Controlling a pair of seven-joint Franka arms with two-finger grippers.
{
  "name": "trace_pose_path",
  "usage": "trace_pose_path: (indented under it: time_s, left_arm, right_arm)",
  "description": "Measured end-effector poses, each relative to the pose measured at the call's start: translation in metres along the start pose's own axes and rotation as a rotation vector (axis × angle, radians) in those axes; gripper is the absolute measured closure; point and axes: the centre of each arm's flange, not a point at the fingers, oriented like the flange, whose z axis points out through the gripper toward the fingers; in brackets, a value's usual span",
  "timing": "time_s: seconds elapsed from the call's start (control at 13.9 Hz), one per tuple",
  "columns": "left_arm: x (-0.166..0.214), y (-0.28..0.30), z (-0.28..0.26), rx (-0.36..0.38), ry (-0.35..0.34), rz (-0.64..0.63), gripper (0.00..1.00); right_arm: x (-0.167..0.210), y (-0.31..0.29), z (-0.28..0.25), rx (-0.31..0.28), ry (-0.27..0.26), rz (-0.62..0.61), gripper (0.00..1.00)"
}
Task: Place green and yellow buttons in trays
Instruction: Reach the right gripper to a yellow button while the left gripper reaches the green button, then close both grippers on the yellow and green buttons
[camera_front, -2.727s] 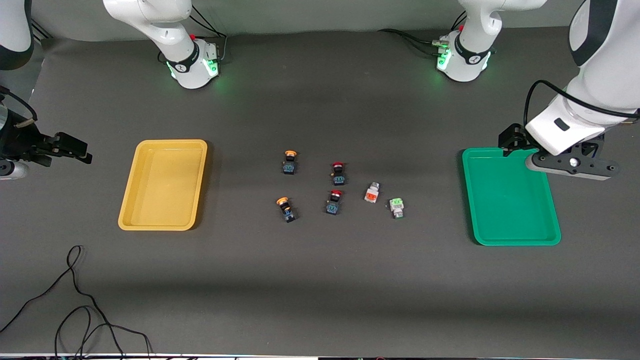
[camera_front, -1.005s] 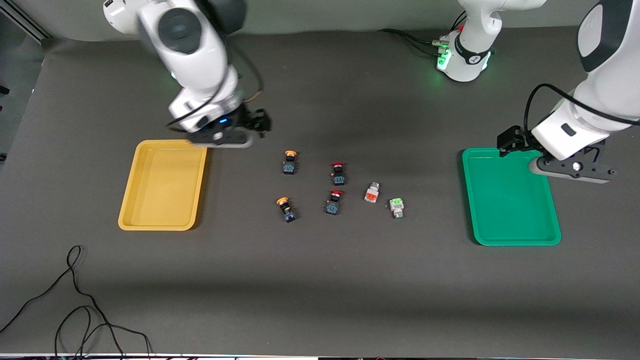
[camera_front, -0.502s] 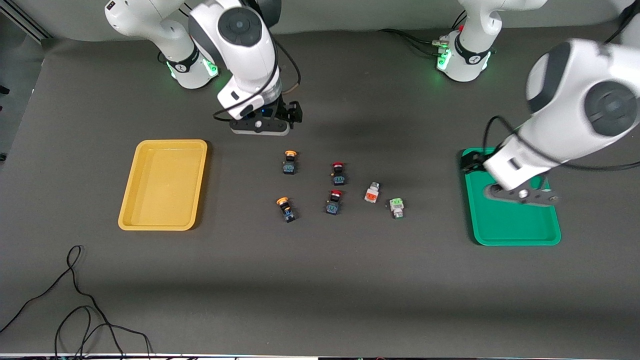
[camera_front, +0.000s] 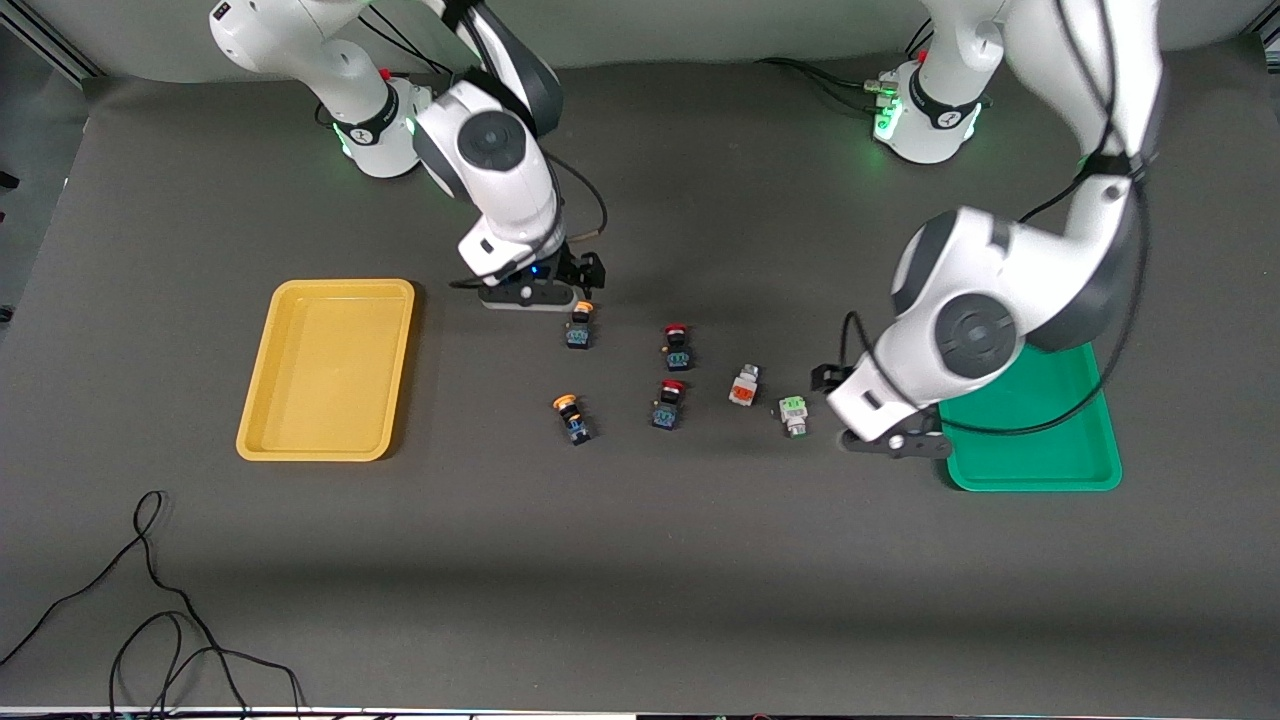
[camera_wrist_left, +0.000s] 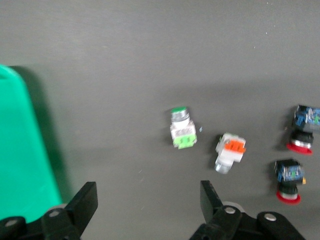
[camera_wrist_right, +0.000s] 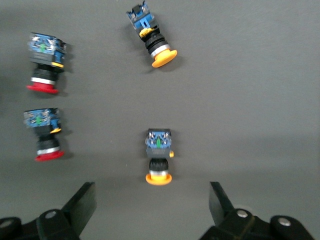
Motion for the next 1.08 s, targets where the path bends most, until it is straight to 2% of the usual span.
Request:
trace_pose_path:
  time_s: [0.36, 0.65, 0.72, 0.93, 1.0, 1.08]
  left_arm:
    - [0.006, 0.032, 0.087, 0.001, -0.016, -0.021, 0.02]
    - [-0.005, 0.032, 0.132, -0.006, 0.001, -0.015, 0.02]
    - [-0.008, 0.032, 0.139, -0.007, 0.005, -0.014, 0.02]
    - [-0.013, 0.03, 0.163, -0.019, 0.031, -0.016, 0.03]
    - [-0.014, 0.029, 0.171, -0.021, 0.035, -0.017, 0.08]
    - [-0.015, 0.03, 0.177, -0.022, 0.036, -0.016, 0.08]
  right_arm:
    - [0.002, -0.003, 0.098, 0.003, 0.005, -0.002, 0.0]
    - [-0.001, 0.0, 0.136, -0.005, -0.001, -0.002, 0.04]
    - [-0.001, 0.0, 0.137, -0.005, -0.001, -0.002, 0.1]
    - [0.003, -0.004, 0.128, -0.001, 0.003, -0.002, 0.46]
    - [0.004, -0.005, 0.122, -0.008, -0.004, -0.001, 0.56]
    - [0.006, -0.007, 0.115, -0.013, -0.008, -0.001, 0.59]
